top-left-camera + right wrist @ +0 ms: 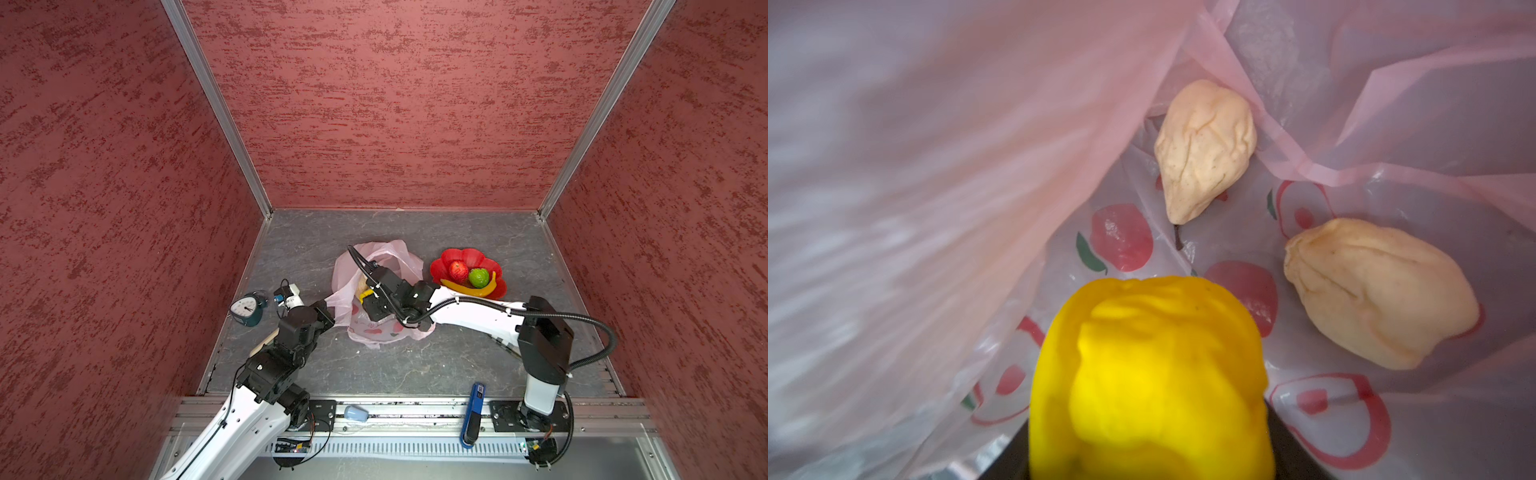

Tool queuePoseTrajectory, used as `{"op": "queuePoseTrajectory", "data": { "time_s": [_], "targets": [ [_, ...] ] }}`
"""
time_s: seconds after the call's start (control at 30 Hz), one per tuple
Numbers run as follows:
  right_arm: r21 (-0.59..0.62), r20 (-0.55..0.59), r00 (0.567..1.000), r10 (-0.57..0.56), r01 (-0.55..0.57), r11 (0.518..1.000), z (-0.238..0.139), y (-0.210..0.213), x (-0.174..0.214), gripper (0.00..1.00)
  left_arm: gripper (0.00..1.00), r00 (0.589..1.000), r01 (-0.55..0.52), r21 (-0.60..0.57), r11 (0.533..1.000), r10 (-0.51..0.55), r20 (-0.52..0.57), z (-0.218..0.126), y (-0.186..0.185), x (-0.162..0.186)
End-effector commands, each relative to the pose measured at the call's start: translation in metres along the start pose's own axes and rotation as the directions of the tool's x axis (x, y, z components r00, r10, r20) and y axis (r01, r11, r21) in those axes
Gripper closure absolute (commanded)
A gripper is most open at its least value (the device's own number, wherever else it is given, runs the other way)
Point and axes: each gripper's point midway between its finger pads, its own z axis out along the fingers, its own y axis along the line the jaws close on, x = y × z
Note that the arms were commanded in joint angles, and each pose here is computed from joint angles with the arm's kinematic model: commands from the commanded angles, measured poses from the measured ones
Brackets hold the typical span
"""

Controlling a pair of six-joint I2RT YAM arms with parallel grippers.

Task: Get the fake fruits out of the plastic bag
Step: 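Lift the yellow lemon out of the bag and carry it over the red plate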

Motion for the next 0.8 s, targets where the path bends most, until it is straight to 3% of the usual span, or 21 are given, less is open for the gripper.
{"op": "queuePoseTrajectory", "data": {
  "time_s": [0.0, 0.23, 0.4, 0.63, 0.77],
  "targets": [
    [-0.083, 0.005, 0.998, -0.067, 0.067, 0.994, -0.037, 0.018, -0.002, 0.47, 0.97, 1.0, 0.004, 0.003, 1.0, -0.004, 0.019, -0.002, -0.005, -0.007],
    [-0.148, 0.072, 0.989, -0.128, 0.138, 0.979, -0.094, 0.029, -0.016, 0.47, 0.97, 1.0, 0.002, 0.015, 1.0, -0.002, 0.016, 0.001, -0.013, -0.009],
    [-0.046, 0.189, 0.972, -0.142, 0.154, 0.987, -0.133, 0.014, -0.049, 0.46, 0.97, 1.0, -0.003, 0.021, 1.0, 0.003, 0.015, 0.001, -0.015, -0.008],
    [0.134, 0.337, 0.937, -0.09, 0.047, 0.99, -0.178, -0.048, -0.103, 0.47, 0.97, 1.0, -0.013, 0.022, 1.0, 0.013, 0.011, -0.001, -0.015, -0.008],
    [0.178, 0.466, 0.883, -0.05, -0.038, 0.983, -0.226, -0.08, -0.128, 0.47, 0.97, 1.0, -0.016, 0.016, 1.0, 0.016, 0.014, -0.003, -0.013, -0.009]
  ]
}}
